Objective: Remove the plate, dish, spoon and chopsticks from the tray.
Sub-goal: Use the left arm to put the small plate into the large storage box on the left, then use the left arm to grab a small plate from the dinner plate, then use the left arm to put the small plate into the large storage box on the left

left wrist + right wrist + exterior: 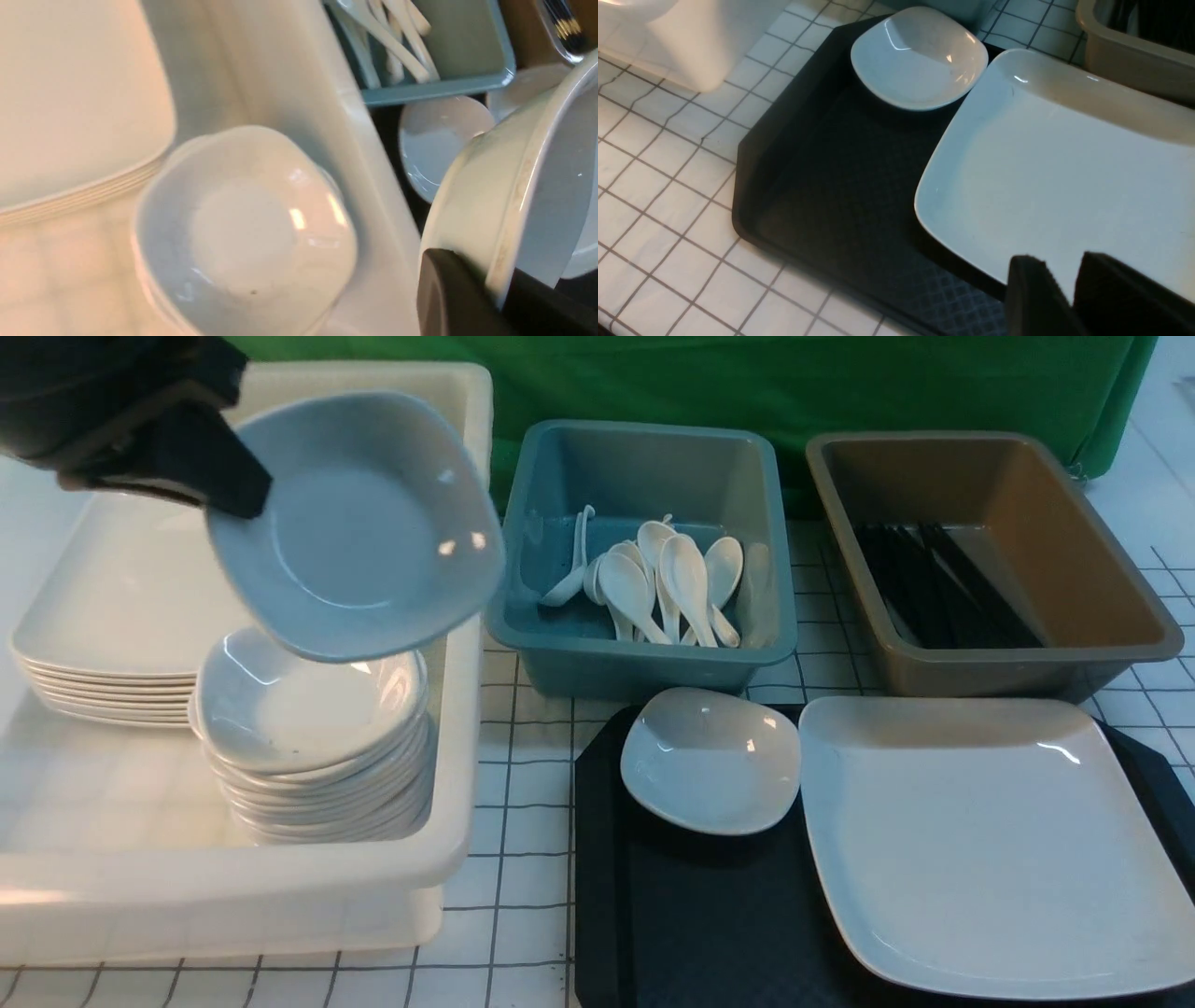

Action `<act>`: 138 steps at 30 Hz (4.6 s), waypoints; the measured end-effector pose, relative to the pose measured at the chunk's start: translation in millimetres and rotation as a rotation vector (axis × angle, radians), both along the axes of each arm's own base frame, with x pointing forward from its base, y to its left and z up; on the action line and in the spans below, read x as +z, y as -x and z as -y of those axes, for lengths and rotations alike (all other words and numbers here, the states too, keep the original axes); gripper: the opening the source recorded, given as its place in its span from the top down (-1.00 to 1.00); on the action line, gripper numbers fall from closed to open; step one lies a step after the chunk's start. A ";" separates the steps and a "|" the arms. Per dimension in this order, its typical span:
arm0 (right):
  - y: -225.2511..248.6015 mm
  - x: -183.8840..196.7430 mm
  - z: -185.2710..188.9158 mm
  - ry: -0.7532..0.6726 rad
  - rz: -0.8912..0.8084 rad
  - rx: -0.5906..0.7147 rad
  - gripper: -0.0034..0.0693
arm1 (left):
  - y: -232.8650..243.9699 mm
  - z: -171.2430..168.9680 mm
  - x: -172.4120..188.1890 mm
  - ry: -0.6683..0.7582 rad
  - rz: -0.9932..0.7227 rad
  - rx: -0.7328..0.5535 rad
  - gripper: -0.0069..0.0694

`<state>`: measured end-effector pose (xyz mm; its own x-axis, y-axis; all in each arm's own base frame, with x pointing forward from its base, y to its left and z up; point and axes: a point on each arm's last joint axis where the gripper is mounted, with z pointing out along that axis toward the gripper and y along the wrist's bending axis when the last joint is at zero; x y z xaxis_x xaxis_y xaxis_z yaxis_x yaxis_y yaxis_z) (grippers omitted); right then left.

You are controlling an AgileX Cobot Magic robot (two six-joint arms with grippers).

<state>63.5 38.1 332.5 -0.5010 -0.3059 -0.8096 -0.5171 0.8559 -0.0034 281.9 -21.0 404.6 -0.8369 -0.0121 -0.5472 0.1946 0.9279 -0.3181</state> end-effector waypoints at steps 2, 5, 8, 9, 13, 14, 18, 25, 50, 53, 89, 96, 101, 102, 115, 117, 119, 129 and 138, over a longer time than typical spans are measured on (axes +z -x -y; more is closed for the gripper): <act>0.0 0.0 0.0 0.000 0.000 0.000 0.43 | -0.6 -21.8 -5.2 -0.004 -0.011 0.061 0.78; 0.0 0.0 0.0 0.000 0.000 0.000 0.42 | 0.3 -37.4 -16.1 0.005 -0.041 0.102 0.78; -0.1 0.1 0.0 -0.001 0.002 0.000 0.42 | 1.4 -47.4 -33.8 0.019 -0.083 0.103 0.78; -0.3 0.4 -0.1 -0.002 0.005 -0.001 0.41 | 1.6 -48.8 -40.3 0.025 -0.100 0.101 0.78; -0.7 1.0 -0.2 -0.006 0.012 -0.002 0.41 | -2.1 -50.3 -60.0 0.043 -0.132 0.111 0.78; -0.8 1.1 -0.2 -0.007 0.013 -0.002 0.40 | -5.6 -50.7 -67.5 0.058 -0.133 0.127 0.78; -0.8 1.2 -0.2 -0.007 0.014 -0.002 0.38 | -13.9 -54.0 -83.5 0.061 -0.134 0.162 0.78; -0.8 1.2 -0.2 -0.007 0.014 -0.002 0.36 | -27.8 -57.0 -104.5 0.084 -0.177 0.179 0.76; -1.1 1.3 -0.3 -0.008 0.015 -0.003 0.33 | -32.5 -26.8 -37.1 0.242 -0.112 0.170 -0.18; -1.2 1.4 -0.4 -0.008 0.017 -0.003 0.33 | -29.0 16.6 -37.9 0.237 -0.151 0.016 0.28; -2.5 3.3 -0.7 -0.019 0.041 -0.006 0.27 | 5.8 304.1 -219.5 -0.803 0.251 -0.925 -0.69; -2.5 3.3 -0.7 -0.019 0.041 -0.006 0.26 | -0.7 308.8 -229.8 -0.849 0.322 -0.969 -0.69; -2.5 3.3 -0.7 -0.019 0.041 -0.006 0.25 | -6.1 308.6 -239.8 -0.892 0.338 -0.994 -0.69; -2.5 3.3 -0.7 -0.019 0.041 -0.006 0.25 | -7.6 307.9 -241.2 -0.890 0.338 -0.992 -0.69; -2.5 3.3 -0.7 -0.020 0.040 -0.006 0.25 | -26.9 291.7 -250.2 -0.811 0.261 -0.905 -0.20; -2.5 3.3 -0.7 -0.020 0.040 -0.006 0.25 | -25.5 292.3 -250.9 -0.786 0.242 -0.892 0.04; -2.5 3.3 -0.7 -0.020 0.040 -0.006 0.25 | -24.1 293.9 -251.4 -0.754 0.232 -0.884 0.33; -2.5 3.3 -0.7 -0.020 0.040 -0.006 0.25 | -14.8 297.0 -233.9 -0.740 0.206 -0.881 0.72; -2.5 3.3 -0.7 -0.020 0.040 -0.006 0.25 | 14.5 286.3 -167.9 -0.524 0.138 -0.800 0.80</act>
